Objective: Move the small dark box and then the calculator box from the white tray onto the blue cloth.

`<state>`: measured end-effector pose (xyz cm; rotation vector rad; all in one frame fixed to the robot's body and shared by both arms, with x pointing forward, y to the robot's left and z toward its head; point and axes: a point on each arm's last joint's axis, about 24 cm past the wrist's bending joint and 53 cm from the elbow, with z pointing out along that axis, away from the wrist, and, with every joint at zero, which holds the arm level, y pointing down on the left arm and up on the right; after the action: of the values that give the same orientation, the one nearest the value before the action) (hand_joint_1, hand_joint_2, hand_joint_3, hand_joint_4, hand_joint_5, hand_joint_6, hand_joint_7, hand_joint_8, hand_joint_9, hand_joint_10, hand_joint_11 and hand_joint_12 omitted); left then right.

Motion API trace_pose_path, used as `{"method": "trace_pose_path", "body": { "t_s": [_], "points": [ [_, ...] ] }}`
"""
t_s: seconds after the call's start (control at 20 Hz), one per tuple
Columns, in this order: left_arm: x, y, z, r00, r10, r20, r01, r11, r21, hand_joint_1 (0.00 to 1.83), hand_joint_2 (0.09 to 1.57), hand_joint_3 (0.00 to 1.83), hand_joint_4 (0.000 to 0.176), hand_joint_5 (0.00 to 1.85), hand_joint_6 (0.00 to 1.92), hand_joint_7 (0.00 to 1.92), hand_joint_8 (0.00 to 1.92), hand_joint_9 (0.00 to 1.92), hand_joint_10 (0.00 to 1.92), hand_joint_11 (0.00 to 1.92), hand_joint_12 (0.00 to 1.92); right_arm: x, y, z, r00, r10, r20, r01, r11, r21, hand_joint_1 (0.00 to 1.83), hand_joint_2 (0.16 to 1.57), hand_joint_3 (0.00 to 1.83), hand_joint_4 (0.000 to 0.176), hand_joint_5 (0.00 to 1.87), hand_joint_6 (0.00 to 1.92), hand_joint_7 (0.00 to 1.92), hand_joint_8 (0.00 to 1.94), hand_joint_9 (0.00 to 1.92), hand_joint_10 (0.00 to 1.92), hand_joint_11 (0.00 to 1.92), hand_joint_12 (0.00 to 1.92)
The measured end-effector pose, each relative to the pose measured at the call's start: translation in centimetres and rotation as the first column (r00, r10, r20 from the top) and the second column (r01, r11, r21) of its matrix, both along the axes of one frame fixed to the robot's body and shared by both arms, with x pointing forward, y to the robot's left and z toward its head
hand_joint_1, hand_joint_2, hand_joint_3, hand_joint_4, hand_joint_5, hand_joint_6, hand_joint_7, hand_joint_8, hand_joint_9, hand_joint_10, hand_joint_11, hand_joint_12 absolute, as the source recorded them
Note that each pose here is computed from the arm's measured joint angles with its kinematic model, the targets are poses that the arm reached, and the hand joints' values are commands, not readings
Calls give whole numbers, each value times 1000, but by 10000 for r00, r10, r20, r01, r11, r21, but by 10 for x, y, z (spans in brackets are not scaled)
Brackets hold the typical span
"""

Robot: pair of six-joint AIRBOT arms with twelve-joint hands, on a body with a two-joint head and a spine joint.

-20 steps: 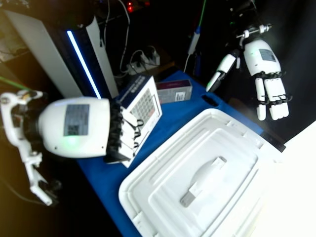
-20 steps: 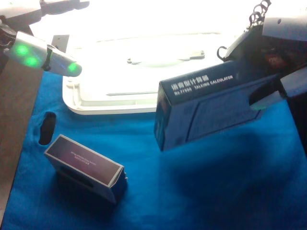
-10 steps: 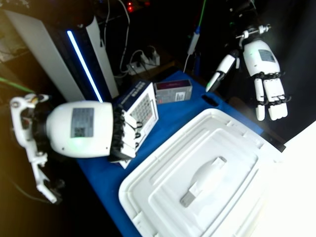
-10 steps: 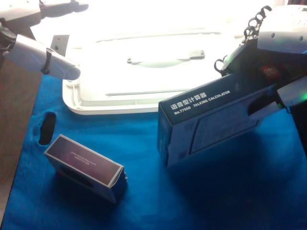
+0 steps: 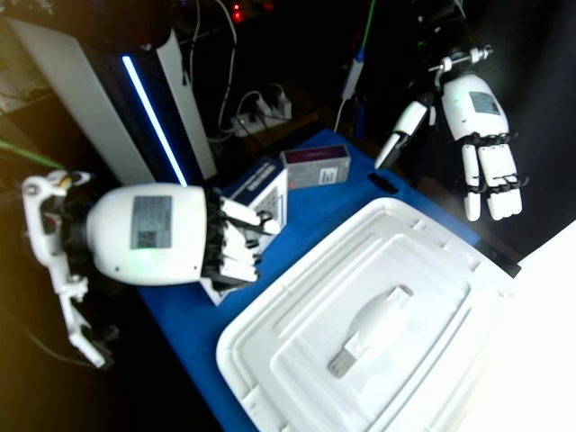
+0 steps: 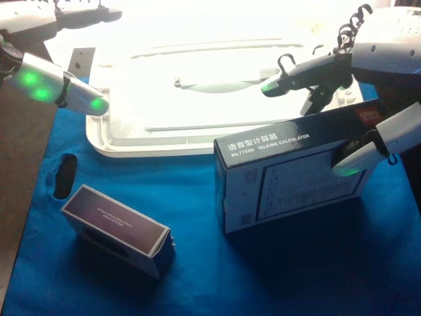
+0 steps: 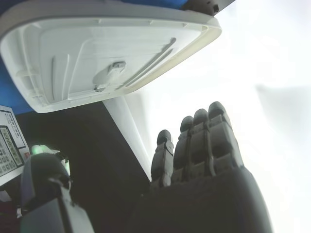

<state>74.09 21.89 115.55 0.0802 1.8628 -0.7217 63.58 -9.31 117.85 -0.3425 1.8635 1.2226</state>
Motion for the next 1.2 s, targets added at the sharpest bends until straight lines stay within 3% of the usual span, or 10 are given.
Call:
{"method": "trace_pose_path", "body": {
  "t_s": [0.2,0.35,0.5,0.55,0.7,0.85,1.0,1.1,1.15,1.2],
  "points": [
    [0,0,0,10000,-2,2,2,10000,-10,553,773,0,176,0,0,0,0,0,0,0,0,-3,4,0,9999,103,-23,-103,9999,45,688,788,0,0,318,0,826,0,745,374,432,1427],
    [0,0,0,10000,-1,1,1,10000,-14,553,772,0,176,0,0,1,0,0,0,0,0,-3,4,0,9999,100,-23,-100,9999,45,603,732,0,0,106,0,633,0,719,88,419,969],
    [0,0,0,10000,-4,4,4,10000,-21,554,779,0,176,0,0,3,1,0,0,0,0,-2,5,5,10000,83,1,-83,9998,187,607,674,2,59,2,0,252,0,291,0,131,555],
    [0,0,0,10000,-6,5,6,10000,-17,489,785,3,145,0,0,0,0,0,0,0,0,-1,6,10,10000,56,64,-58,9996,284,598,653,0,79,0,0,50,0,119,0,25,437],
    [0,0,1,10000,-16,11,16,10000,-28,467,798,8,122,0,0,0,0,0,0,7,3,7,8,27,9998,-8,201,-8,9967,813,597,636,0,90,0,0,0,0,0,0,0,145],
    [0,-1,1,10000,-9,9,9,10000,-64,487,764,0,137,0,0,0,0,0,0,0,0,18,2,38,9989,-258,386,210,9926,1198,526,618,0,54,0,0,0,0,0,0,13,7],
    [0,-1,3,10000,-7,15,7,9998,-200,447,776,0,127,0,0,0,0,0,0,2,1,28,-6,48,9968,-670,434,590,9843,1662,679,642,9,102,0,0,0,0,0,0,13,11],
    [0,-1,3,10000,-18,26,18,9998,-222,421,792,6,117,0,0,0,0,0,0,3,1,32,-9,48,9947,-788,662,682,9865,1490,686,681,21,81,0,0,0,0,0,0,4,8],
    [0,-1,3,10000,-14,29,14,9998,-221,418,791,5,89,0,0,0,0,0,0,5,2,32,-8,47,9946,-768,699,659,9869,1474,668,691,22,21,0,0,0,0,0,0,36,23],
    [0,-2,4,10000,-38,44,39,9996,-268,402,784,1,102,0,0,0,0,0,0,0,0,34,-7,51,9942,-818,696,698,9847,1598,696,676,12,34,0,0,0,0,0,0,33,24]
  ]
}}
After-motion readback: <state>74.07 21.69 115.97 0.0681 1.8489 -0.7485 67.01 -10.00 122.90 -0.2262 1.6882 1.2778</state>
